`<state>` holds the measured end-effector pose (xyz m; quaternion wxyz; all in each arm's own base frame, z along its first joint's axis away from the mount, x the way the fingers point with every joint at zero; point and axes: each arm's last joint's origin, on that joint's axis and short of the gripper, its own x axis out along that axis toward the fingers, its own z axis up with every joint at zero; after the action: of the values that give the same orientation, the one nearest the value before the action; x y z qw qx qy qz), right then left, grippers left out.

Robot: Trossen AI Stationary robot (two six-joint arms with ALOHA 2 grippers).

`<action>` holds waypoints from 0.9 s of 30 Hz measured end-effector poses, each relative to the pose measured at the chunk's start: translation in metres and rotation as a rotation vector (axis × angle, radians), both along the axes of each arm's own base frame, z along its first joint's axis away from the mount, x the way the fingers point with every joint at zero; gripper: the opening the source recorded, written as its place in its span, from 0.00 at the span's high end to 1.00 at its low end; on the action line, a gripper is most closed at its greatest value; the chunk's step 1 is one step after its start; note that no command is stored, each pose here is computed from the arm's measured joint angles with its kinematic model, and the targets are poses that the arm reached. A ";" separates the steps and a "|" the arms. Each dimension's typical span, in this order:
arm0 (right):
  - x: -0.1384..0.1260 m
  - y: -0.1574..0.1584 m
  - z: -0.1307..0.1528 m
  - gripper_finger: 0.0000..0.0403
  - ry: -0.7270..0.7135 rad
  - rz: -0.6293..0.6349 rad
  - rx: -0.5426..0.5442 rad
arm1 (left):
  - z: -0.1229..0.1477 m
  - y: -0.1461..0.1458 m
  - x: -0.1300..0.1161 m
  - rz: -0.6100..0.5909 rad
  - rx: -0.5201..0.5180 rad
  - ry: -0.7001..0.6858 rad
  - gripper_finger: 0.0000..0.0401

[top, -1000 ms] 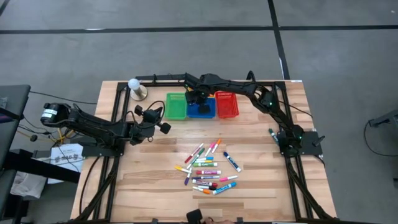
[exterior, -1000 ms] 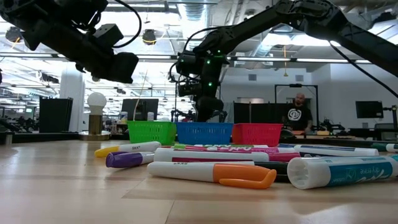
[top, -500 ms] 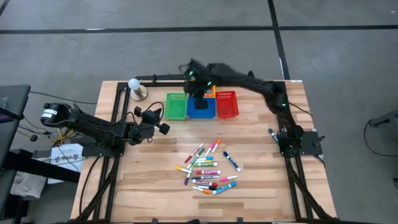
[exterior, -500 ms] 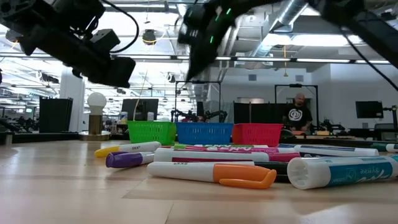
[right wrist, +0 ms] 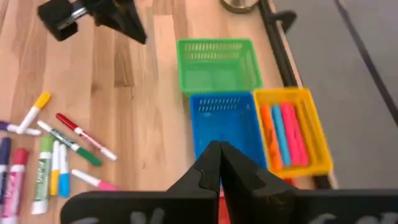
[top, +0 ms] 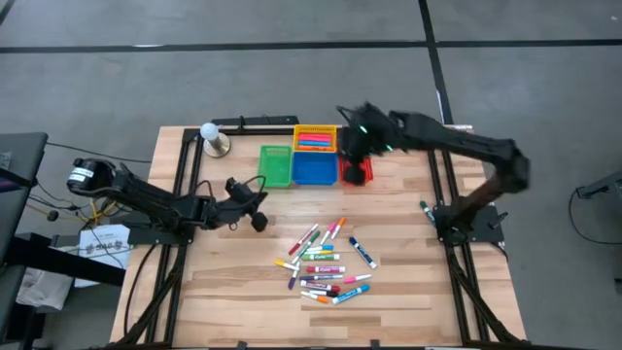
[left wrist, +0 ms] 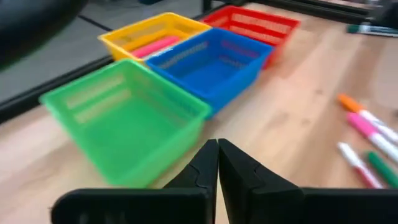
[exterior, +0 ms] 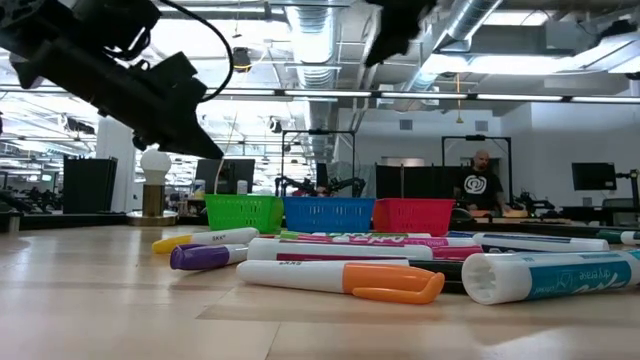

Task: Pick & Place Markers
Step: Put the large blue marker pen into the red bin

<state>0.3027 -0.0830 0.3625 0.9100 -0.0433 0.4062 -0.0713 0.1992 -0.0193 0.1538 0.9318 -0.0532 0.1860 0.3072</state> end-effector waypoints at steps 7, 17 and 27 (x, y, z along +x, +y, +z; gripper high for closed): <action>-0.057 0.072 -0.049 1.00 -0.118 -0.255 0.044 | -0.005 -0.025 0.012 -0.121 0.005 -0.085 0.97; -0.076 0.148 -0.098 1.00 -0.157 -0.392 0.209 | -0.021 -0.053 0.027 -0.344 -0.033 -0.178 0.97; -0.059 0.185 -0.145 0.93 0.056 -0.358 0.282 | -0.020 -0.068 0.023 -0.367 -0.007 -0.200 0.97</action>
<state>0.2437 0.1022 0.2171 0.8682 0.1550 0.4385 -0.1729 0.2218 -0.0876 0.1339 0.9858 -0.0521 0.1000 0.1247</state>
